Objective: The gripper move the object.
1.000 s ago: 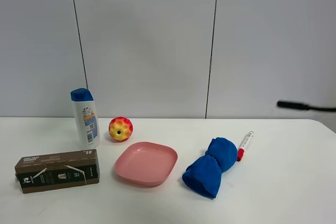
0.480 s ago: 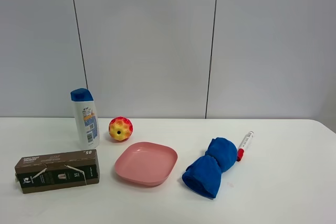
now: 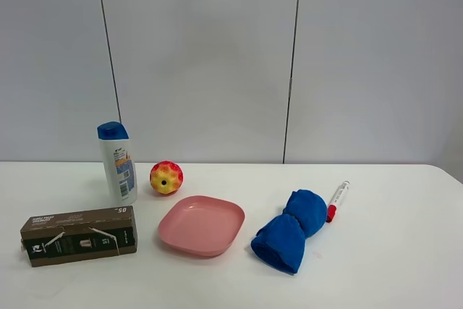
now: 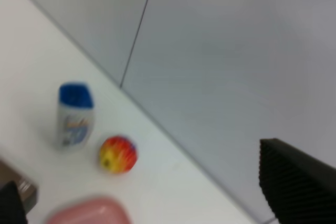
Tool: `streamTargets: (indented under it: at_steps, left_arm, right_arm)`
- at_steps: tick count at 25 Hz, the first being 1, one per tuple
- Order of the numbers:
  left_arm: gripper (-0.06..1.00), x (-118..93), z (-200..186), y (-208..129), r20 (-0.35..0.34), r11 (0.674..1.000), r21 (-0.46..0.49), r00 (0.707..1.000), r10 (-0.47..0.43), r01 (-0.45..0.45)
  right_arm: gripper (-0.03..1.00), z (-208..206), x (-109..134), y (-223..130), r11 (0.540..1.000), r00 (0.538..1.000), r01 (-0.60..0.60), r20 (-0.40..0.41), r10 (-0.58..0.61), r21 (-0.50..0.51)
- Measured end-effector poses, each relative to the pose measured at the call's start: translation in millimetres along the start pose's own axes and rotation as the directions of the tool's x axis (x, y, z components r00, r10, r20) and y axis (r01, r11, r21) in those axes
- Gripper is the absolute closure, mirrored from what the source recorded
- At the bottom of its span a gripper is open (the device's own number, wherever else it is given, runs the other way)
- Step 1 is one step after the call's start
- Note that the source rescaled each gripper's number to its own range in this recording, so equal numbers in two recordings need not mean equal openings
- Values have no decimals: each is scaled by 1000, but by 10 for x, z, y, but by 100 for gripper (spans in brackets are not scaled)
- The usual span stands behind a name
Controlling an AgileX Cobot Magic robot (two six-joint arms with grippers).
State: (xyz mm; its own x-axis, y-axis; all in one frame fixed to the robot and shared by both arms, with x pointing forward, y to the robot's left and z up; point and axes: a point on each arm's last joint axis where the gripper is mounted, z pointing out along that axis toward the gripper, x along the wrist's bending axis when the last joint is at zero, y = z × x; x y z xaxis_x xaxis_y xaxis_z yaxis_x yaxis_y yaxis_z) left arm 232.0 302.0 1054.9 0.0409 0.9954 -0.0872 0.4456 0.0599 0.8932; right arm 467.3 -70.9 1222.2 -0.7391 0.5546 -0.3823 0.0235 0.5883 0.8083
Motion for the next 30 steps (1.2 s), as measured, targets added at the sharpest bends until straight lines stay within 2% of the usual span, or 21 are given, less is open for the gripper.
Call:
streamTargets:
  at_steps: [6,9,13,22,30]
  left_arm:
    - [-6,0,0,0,0,1000,0,1000,0,0]
    - [-6,0,0,0,0,1000,0,1000,0,0]
    - [-6,0,0,0,0,1000,0,1000,0,0]
    - [-6,0,0,0,0,1000,0,1000,0,0]
    - [-6,0,0,0,0,1000,0,1000,0,0]
  right_arm:
    - [23,-252,284,-675,988,988,-153,-27,154,39]
    - [23,-404,368,-971,970,970,-237,-38,239,63]
    - [23,-611,380,-1322,944,947,-319,-4,321,88]
    - [23,-1107,287,-1898,889,884,-447,199,423,97]
    - [23,-1657,393,-2144,840,805,-535,354,477,85]
